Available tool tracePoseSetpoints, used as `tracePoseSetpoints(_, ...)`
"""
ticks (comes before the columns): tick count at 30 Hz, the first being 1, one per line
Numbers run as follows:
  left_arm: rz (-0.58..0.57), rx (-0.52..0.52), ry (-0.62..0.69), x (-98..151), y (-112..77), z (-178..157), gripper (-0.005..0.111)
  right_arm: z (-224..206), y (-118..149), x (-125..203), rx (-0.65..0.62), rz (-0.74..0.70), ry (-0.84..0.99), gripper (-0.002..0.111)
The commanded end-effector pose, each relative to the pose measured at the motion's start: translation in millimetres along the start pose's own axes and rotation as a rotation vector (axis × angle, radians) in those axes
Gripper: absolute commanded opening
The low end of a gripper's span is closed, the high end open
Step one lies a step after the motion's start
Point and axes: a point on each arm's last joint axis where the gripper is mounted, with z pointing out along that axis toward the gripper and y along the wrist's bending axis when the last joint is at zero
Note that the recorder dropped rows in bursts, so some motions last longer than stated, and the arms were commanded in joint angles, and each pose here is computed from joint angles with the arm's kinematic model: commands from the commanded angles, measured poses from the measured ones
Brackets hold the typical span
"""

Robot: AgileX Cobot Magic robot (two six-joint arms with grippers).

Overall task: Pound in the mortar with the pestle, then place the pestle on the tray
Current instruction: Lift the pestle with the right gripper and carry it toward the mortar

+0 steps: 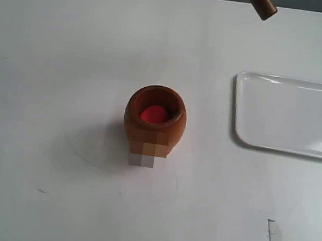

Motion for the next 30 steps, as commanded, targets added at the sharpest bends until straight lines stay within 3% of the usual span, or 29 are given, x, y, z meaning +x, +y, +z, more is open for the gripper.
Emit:
tracePoseSetpoints(1,-0.012,0.008,-0.007,-0.4,-0.6,0.0,0.0,-11.9,13.3,16.3,-0.034,0.027,0.06,0.0)
tracePoseSetpoints(12,-0.012,0.008,-0.007,-0.4,-0.6,0.0,0.0,-70.4,66.1,69.3,0.096,0.068,-0.028,0.0)
tracePoseSetpoints(18,-0.012,0.008,-0.007,-0.4,-0.6,0.0,0.0,-131.5,116.9,105.5,0.222,0.142,-0.297,0.0)
tracePoseSetpoints(20,-0.012,0.008,-0.007,-0.4,-0.6,0.0,0.0,-168.7,148.2,135.7,0.33,0.161,-0.492,0.0)
tracePoseSetpoints(24,-0.012,0.008,-0.007,-0.4,-0.6,0.0,0.0,-185.1,180.6,181.3,0.421,0.201,-0.704,0.0)
tracePoseSetpoints(28,-0.012,0.008,-0.007,-0.4,-0.6,0.0,0.0,-176.7,207.0,205.4,0.297,0.225,-0.851,0.0)
tracePoseSetpoints(30,-0.012,0.008,-0.007,-0.4,-0.6,0.0,0.0,-171.4,228.1,204.1,0.162,-0.024,-0.923,0.0)
